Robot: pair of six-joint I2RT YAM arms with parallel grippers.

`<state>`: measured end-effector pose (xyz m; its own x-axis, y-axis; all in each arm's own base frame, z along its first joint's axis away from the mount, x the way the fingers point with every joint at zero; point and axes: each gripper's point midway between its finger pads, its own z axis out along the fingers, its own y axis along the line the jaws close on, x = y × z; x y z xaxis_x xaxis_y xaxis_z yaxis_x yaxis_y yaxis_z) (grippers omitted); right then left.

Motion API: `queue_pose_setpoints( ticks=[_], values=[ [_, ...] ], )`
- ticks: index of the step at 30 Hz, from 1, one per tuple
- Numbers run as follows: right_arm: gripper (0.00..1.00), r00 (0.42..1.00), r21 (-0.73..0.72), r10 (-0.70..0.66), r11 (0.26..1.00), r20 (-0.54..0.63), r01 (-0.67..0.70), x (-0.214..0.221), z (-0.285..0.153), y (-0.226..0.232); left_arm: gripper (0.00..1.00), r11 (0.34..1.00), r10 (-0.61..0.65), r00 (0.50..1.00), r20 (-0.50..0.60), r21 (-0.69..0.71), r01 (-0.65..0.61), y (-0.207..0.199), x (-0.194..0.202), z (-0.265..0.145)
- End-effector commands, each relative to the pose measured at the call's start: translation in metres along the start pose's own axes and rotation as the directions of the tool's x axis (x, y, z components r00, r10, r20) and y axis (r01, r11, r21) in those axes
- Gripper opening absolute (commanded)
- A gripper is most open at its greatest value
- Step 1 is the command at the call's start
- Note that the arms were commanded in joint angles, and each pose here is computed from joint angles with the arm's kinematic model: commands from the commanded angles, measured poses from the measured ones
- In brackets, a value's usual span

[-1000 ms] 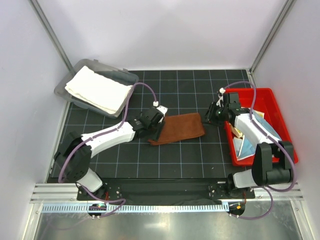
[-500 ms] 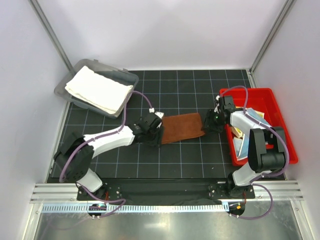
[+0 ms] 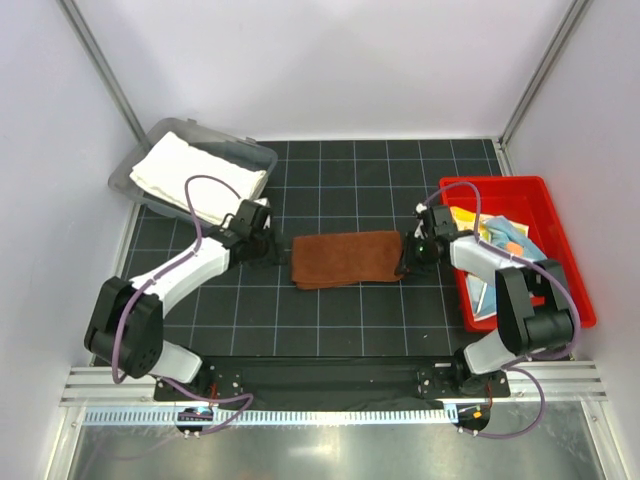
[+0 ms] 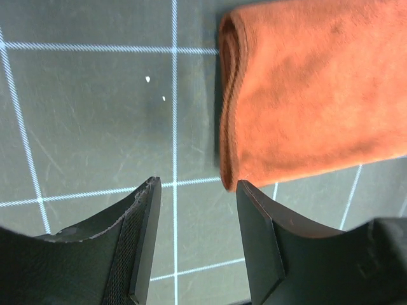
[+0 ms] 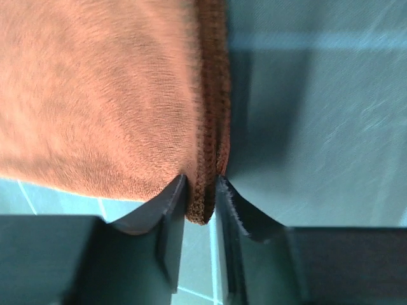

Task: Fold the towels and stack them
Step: Smooth out wrinkles on the folded towel

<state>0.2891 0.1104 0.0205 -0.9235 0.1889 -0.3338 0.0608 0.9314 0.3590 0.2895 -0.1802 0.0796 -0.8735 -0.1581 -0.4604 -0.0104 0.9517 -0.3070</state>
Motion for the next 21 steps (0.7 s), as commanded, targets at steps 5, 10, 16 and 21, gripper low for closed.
queue_pose_setpoints(
  ticks=[5,10,16,21],
  values=[
    [0.3,0.997,0.039,0.049,0.998,0.055,-0.051,0.024,-0.015,0.002,0.53,0.982,-0.025,0.997,-0.066,0.187,0.037,-0.028,0.021,-0.001],
    [0.44,0.992,0.155,0.034,0.987,0.12,-0.052,0.006,-0.032,-0.012,0.52,0.981,-0.036,0.993,-0.109,0.188,0.056,-0.029,0.033,0.022],
    [0.37,0.994,0.113,0.055,0.991,0.094,-0.065,0.008,-0.03,-0.003,0.48,0.986,-0.033,0.991,-0.128,0.157,0.053,-0.026,0.04,0.036],
    [0.35,0.992,0.075,0.097,0.992,0.084,-0.103,0.02,-0.029,0.0,0.43,0.987,-0.026,0.989,-0.143,0.154,0.048,-0.028,0.046,0.04]
  ],
)
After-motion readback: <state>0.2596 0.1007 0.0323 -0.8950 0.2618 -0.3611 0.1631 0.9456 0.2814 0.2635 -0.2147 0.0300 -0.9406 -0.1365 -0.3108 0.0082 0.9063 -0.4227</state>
